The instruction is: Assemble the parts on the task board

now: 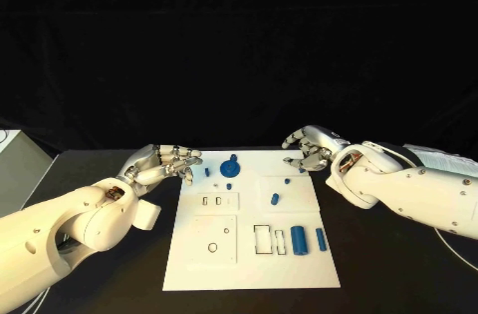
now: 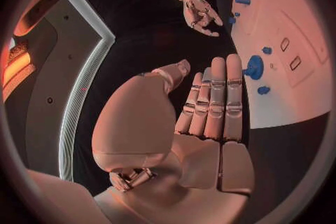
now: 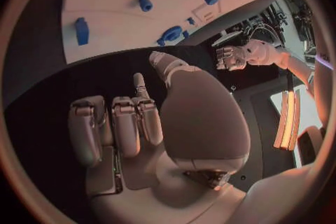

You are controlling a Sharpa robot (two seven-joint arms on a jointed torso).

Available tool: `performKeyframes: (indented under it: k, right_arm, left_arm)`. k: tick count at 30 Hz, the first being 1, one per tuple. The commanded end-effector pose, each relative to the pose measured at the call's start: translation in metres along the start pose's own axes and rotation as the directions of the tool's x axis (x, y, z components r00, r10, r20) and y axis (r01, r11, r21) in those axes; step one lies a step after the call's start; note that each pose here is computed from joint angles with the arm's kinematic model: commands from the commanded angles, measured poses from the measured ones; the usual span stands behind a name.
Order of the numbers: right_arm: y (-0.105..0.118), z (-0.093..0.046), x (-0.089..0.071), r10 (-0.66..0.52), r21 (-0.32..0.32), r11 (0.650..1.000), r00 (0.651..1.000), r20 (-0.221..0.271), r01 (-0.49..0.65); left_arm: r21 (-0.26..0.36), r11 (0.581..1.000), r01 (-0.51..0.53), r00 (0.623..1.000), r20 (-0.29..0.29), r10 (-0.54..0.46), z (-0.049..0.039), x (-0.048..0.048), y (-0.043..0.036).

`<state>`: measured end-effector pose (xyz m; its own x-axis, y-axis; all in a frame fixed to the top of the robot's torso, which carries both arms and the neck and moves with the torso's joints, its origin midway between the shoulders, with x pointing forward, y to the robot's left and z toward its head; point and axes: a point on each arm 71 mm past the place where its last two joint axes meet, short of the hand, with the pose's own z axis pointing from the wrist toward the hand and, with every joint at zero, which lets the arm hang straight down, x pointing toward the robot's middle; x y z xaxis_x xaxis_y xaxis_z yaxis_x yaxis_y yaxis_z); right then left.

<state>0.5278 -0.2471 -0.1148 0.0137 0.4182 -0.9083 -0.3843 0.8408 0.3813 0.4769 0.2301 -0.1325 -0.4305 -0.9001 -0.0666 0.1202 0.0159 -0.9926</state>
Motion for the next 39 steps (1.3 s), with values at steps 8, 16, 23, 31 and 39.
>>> performKeyframes:
  k: [8, 16, 23, 31, 39]
  right_arm:
    - [-0.042, -0.013, -0.016, 0.015, -0.002, 1.000, 0.998, -0.068, -0.015]
    - [-0.053, -0.014, -0.009, -0.010, 0.025, 1.000, 0.995, -0.101, 0.013]
    - [-0.056, -0.010, -0.001, -0.037, 0.042, 0.998, 0.994, -0.104, 0.041]
    - [-0.056, -0.008, 0.010, -0.043, 0.053, 0.997, 0.991, -0.127, 0.050]
    - [-0.057, -0.006, 0.014, -0.047, 0.068, 0.996, 0.991, -0.126, 0.055]
  left_arm:
    - [0.012, 1.000, 0.022, 1.000, -0.019, -0.021, 0.0013, 0.0027, 0.0006]
    - [0.010, 1.000, 0.023, 1.000, -0.019, -0.023, 0.0015, 0.0025, 0.0019]
    - [0.009, 1.000, 0.022, 1.000, -0.019, -0.022, 0.0015, 0.0022, 0.0024]
    - [0.008, 1.000, 0.021, 1.000, -0.019, -0.020, 0.0012, 0.0017, 0.0026]
    - [0.007, 1.000, 0.020, 1.000, -0.018, -0.020, 0.0016, 0.0016, 0.0030]
